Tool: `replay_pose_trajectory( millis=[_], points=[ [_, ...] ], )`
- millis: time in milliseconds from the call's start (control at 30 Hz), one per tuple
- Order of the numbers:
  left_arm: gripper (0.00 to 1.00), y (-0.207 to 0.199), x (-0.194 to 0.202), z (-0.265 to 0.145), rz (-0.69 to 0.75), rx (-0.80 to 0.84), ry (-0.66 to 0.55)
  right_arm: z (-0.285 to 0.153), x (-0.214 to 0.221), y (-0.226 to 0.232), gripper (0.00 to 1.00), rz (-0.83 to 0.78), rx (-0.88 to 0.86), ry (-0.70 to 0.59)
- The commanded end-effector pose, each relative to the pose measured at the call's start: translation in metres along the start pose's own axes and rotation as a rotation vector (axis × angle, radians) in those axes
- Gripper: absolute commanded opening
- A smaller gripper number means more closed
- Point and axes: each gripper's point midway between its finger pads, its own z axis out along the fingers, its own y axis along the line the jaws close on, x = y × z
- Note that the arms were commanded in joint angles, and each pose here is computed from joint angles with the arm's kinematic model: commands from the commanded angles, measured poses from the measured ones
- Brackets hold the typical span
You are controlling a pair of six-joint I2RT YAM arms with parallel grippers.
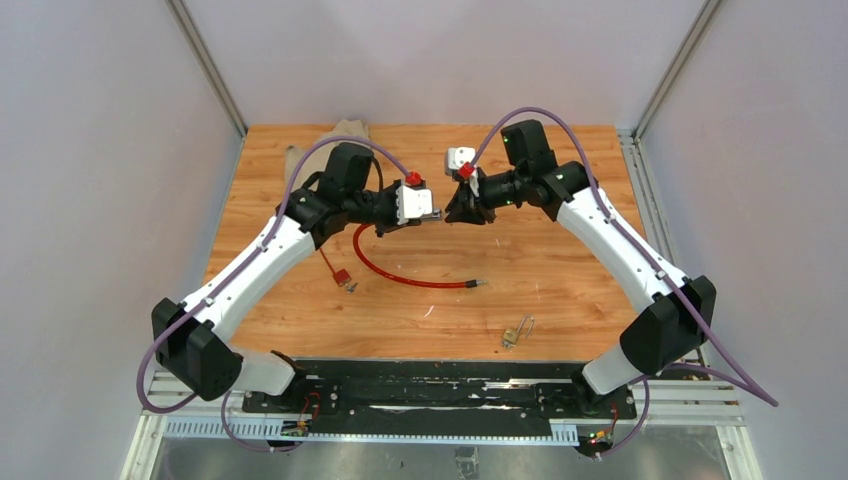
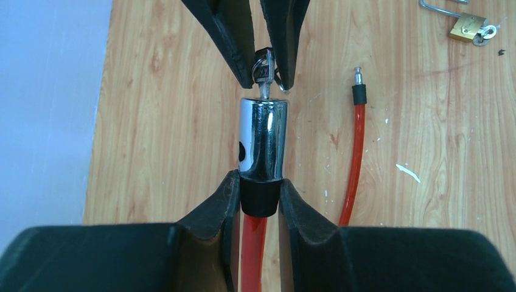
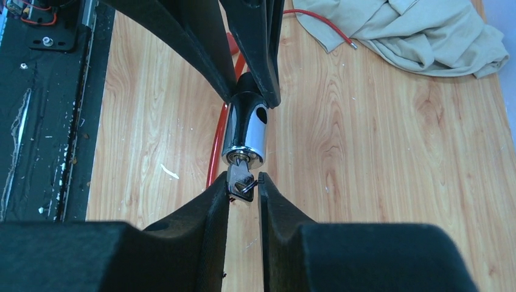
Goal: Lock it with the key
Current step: Adjust the lock.
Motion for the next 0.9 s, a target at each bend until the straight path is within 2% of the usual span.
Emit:
replay_pose_trajectory(
  millis=[0, 200, 367, 500, 567, 633, 800, 867],
  points=[
    [0.00, -0.002, -0.006, 0.001, 0.025, -0.001, -0.020, -0.002, -0.015, 0.004, 0.21, 0.019, 0.015, -0.032],
    [0.00, 0.001, -0.004, 0.001, 0.042, -0.026, -0.013, 0.002, -0.010, 0.004, 0.10, 0.145, 0.025, -0.028],
    [0.00, 0.005, 0.005, 0.004, 0.063, -0.061, 0.024, 0.008, -0.004, 0.005, 0.01, 0.321, 0.032, -0.020],
    [0.00, 0.011, 0.006, 0.002, 0.067, -0.102, 0.028, 0.017, 0.003, 0.011, 0.01, 0.469, -0.001, -0.016],
    [0.00, 0.010, 0.002, 0.003, 0.053, -0.096, 0.012, 0.020, 0.006, 0.015, 0.01, 0.487, -0.029, -0.018],
    [0.00, 0.005, -0.003, 0.004, 0.034, -0.070, -0.009, 0.018, 0.010, 0.015, 0.01, 0.409, -0.017, -0.014],
    [0.00, -0.012, -0.012, 0.008, -0.023, 0.037, -0.052, 0.003, 0.020, 0.016, 0.01, 0.001, 0.046, 0.005],
    [0.00, -0.014, -0.017, 0.010, -0.059, 0.064, -0.069, 0.000, 0.023, 0.012, 0.01, -0.100, 0.066, 0.030]
  ],
)
